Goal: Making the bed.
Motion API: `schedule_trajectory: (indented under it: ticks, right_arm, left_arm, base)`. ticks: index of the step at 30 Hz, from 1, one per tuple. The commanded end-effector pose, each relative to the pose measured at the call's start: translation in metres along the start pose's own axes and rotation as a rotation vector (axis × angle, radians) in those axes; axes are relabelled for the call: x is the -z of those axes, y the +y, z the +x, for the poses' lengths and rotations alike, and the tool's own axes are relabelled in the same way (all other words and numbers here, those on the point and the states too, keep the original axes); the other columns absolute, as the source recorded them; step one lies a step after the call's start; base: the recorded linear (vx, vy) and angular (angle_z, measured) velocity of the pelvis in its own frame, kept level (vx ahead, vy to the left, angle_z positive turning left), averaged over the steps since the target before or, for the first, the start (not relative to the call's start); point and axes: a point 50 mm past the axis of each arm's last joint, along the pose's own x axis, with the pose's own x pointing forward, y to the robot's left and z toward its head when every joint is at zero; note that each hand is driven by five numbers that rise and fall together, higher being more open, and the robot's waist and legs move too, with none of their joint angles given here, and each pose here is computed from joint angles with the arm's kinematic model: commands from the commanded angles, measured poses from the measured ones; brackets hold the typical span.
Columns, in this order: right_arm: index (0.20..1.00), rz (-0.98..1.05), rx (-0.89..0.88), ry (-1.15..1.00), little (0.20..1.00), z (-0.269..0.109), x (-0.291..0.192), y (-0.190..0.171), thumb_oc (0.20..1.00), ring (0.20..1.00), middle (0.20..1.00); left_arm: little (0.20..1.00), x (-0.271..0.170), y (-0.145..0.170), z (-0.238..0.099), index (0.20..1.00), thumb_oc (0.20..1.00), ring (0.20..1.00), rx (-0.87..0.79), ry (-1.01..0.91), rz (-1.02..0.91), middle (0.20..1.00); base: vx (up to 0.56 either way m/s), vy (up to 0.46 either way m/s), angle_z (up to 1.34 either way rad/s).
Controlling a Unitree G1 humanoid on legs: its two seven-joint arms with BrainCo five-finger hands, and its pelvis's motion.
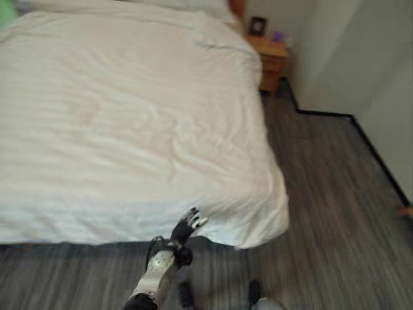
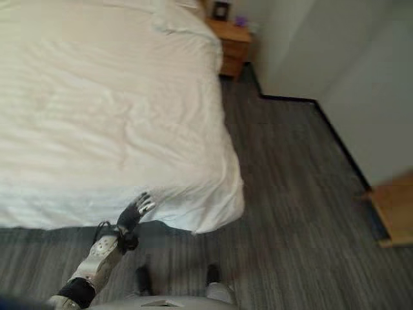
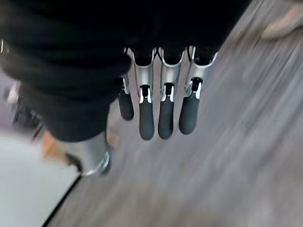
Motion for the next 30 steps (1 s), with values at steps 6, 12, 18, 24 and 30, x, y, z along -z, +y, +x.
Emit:
schedule_trajectory:
  ticks: [6,12,18,24,30]
  right_arm:
    - [1.0,-0.311,-0.498,-0.419,1.0,-0.006,-0.086,0.139,1.0,1.0,1.0]
    - [1.0,-0.556,-0.572,-0.66,1.0,-0.027,-0.12,0.158,1.0,1.0,1.0]
    - [1.0,-0.728,-0.58,-0.878,1.0,-0.047,-0.157,0.163,1.0,1.0,1.0]
    - [1.0,-0.826,-0.576,-1.031,1.0,-0.063,-0.181,0.168,1.0,1.0,1.0]
    - [1.0,-0.861,-0.575,-1.154,1.0,-0.08,-0.2,0.18,1.0,1.0,1.0]
  left_arm:
    - [1.0,-0.06,0.018,-0.014,1.0,1.0,1.0,-0.052,-0.285,0.114,1.0]
    - [1.0,-0.083,0.001,-0.013,1.0,1.0,1.0,-0.016,-0.414,0.213,1.0]
    - [1.0,-0.076,-0.009,-0.002,1.0,1.0,1.0,-0.061,-0.394,0.28,1.0]
    - [1.0,-0.063,-0.009,0.004,1.0,1.0,1.0,-0.09,-0.335,0.331,1.0]
    - [1.0,-0.063,-0.004,0.007,1.0,1.0,1.0,-0.119,-0.32,0.303,1.0]
  base:
    - [-0.15,-0.172,-1.55]
    - [-0.05,-0.207,-0.66]
    - [0.02,-0.133,-0.82]
    - [0.1,-0.121,-1.56]
    - [0.12,-0.058,-0.66]
